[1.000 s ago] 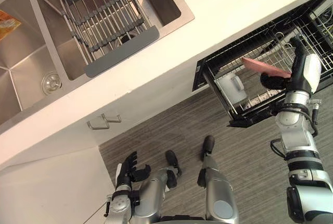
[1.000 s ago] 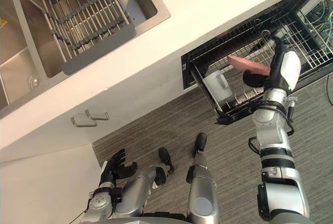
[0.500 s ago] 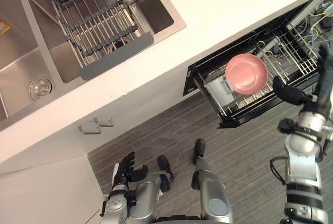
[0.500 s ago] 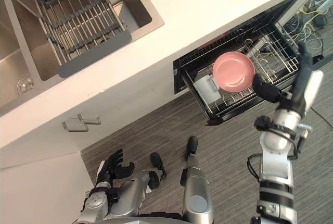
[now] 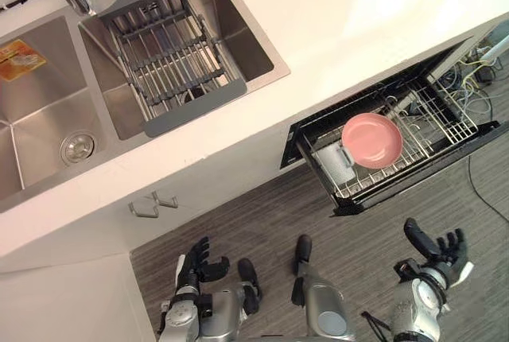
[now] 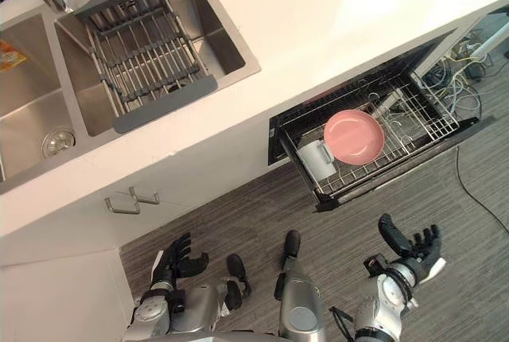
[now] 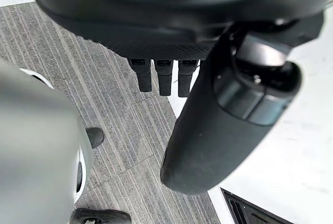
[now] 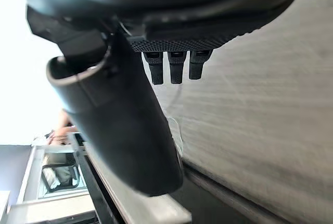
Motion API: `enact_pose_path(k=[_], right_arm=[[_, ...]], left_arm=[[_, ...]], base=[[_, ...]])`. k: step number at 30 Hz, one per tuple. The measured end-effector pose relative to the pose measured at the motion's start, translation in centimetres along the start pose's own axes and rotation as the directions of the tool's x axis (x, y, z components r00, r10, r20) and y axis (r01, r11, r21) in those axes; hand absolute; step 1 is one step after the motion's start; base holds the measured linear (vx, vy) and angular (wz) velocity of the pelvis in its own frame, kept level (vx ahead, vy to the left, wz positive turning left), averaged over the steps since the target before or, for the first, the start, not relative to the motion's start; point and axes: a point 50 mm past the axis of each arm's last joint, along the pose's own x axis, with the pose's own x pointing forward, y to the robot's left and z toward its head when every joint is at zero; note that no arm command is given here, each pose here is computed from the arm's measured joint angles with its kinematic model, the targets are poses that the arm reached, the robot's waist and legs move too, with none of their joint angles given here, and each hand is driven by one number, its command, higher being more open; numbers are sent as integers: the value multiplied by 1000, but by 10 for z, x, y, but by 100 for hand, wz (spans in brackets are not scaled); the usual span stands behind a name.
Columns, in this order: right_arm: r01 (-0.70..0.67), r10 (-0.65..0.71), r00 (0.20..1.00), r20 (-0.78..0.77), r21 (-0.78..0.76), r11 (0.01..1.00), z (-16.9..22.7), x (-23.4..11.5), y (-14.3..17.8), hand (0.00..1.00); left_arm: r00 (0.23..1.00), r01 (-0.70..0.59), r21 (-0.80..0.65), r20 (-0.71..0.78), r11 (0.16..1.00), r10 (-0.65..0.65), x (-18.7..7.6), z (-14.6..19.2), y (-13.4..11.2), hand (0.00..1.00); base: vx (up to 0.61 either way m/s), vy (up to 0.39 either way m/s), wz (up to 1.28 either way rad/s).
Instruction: Walk over to the sink, pick up the cup, carry it to the dishwasher, place the cup inside the dishwasher, then close the dishwasher door
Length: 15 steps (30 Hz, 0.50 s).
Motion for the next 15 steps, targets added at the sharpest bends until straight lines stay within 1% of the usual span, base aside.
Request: enact_pose_path(k=[1, 2, 3, 4, 6, 7, 9, 10, 11, 13, 14, 15], right_arm=[[-39, 43, 997, -62, 62, 997, -9, 4, 16, 90], [-59, 66, 994, -82, 91, 994, -11, 6, 22, 90], [-96, 112, 988, -106, 141, 985, -12, 10, 38, 90], [-98, 120, 987, -108, 192, 976, -12, 12, 46, 90], [-118, 142, 984, -104, 208, 971, -8, 15, 51, 90], [-135, 159, 983, -87, 236, 962, 1, 22, 61, 90], [-193, 207, 978, -33, 243, 951, 22, 30, 81, 90], [-248, 255, 967, -1, 228, 942, 35, 33, 100, 90], [-308, 308, 951, 34, 212, 928, 49, 33, 121, 90], [-375, 368, 927, 71, 191, 907, 65, 32, 145, 90], [-443, 429, 896, 112, 174, 880, 81, 27, 168, 90], [-471, 455, 882, 127, 166, 867, 88, 25, 178, 90]], left_arm=[[1000, 2, 0, 3, 1000, -2, 0, 1, 0, 90], [1000, 4, 0, 5, 1000, -4, 1, 1, -1, 90], [1000, 10, 0, 7, 1000, -10, 1, 2, -2, 90], [1000, 10, 0, 5, 1000, -10, 1, 1, -2, 90], [1000, 8, 2, 3, 1000, -8, 0, 1, -1, 90], [1000, 11, 2, 5, 1000, -11, 1, 2, -1, 90], [1000, 19, 0, 18, 1000, -19, 1, 4, -2, 90], [999, 23, 1, 26, 1000, -23, 2, 6, -1, 90], [999, 29, 1, 36, 1000, -29, 2, 8, -2, 90], [998, 33, -2, 48, 999, -33, 2, 11, -3, 90], [998, 34, -4, 59, 999, -34, 3, 14, -4, 90], [997, 34, -4, 62, 999, -34, 3, 14, -3, 90]], base=[[39, -7, 7], [53, -9, 18], [33, -4, 29], [31, 1, 36], [8, 8, 25], [-30, 24, 20], [-63, 37, 18], [-88, 34, 11], [-121, 39, 12], [-95, 21, 15], [-84, 9, 20], [-67, 5, 26]])
